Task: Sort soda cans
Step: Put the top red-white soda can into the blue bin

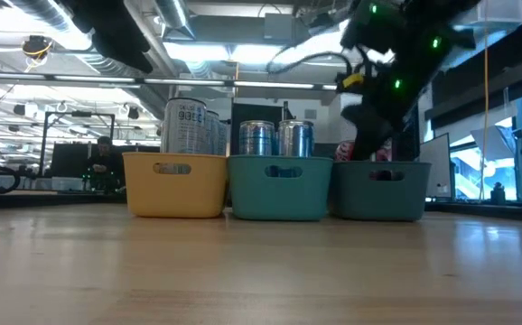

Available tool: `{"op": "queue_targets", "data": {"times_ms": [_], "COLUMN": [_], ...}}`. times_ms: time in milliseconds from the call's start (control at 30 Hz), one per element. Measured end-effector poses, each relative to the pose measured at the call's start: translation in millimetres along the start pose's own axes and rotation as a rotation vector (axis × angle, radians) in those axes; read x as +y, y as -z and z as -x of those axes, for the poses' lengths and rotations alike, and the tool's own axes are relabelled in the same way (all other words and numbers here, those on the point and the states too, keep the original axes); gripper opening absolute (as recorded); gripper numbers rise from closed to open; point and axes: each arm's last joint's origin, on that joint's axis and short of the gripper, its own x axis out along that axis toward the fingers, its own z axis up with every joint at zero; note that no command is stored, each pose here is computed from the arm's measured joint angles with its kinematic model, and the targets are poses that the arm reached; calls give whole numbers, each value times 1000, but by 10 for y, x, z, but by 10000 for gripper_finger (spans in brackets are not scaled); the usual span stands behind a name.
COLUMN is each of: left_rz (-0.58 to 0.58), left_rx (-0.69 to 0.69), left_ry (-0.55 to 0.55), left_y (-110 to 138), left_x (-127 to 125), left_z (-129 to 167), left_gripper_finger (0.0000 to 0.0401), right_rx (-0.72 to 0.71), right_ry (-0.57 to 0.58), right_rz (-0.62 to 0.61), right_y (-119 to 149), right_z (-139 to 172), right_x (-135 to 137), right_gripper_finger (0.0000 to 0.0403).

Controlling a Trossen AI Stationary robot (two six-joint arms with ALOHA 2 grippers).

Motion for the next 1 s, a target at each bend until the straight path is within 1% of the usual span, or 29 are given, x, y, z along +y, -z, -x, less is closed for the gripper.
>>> {"op": "queue_targets", "data": {"times_ms": [67,133,233,300,400,500,600,667,800,1000], "left_rz": [0,-6,-21,-30,-33,-36,-38,-51,-52,-50], "left_rx": [1,2,0,-2,-2,-4,-5,-5,-5,-5], "left_ry": [0,-1,-1,-1,-1,0,0,0,1,1], "left_y": [0,2,-1,-3,-4,-6,-7,-7,-7,-6], "left_x": [0,1,3,2,2,1,1,1,0,0], "left_z": [1,0,0,0,0,0,0,0,1,0], "left_gripper_finger": [359,359,359,359,359,359,359,359,359,359], "right_rx": [43,100,177,199,159,72,0,-32,-26,-21], "right_ry": [-7,11,43,66,100,120,155,191,215,215], "right_rz": [24,54,68,73,53,29,46,84,100,90], "right_y": [-46,-30,50,123,184,163,104,66,37,32], "right_z": [108,176,177,130,27,-61,-155,-222,-335,-344], "right_x": [-36,-87,-136,-142,-114,-66,-39,-41,-85,-103], "right_gripper_finger": [3,3,3,3,3,3,3,3,3,3]}}
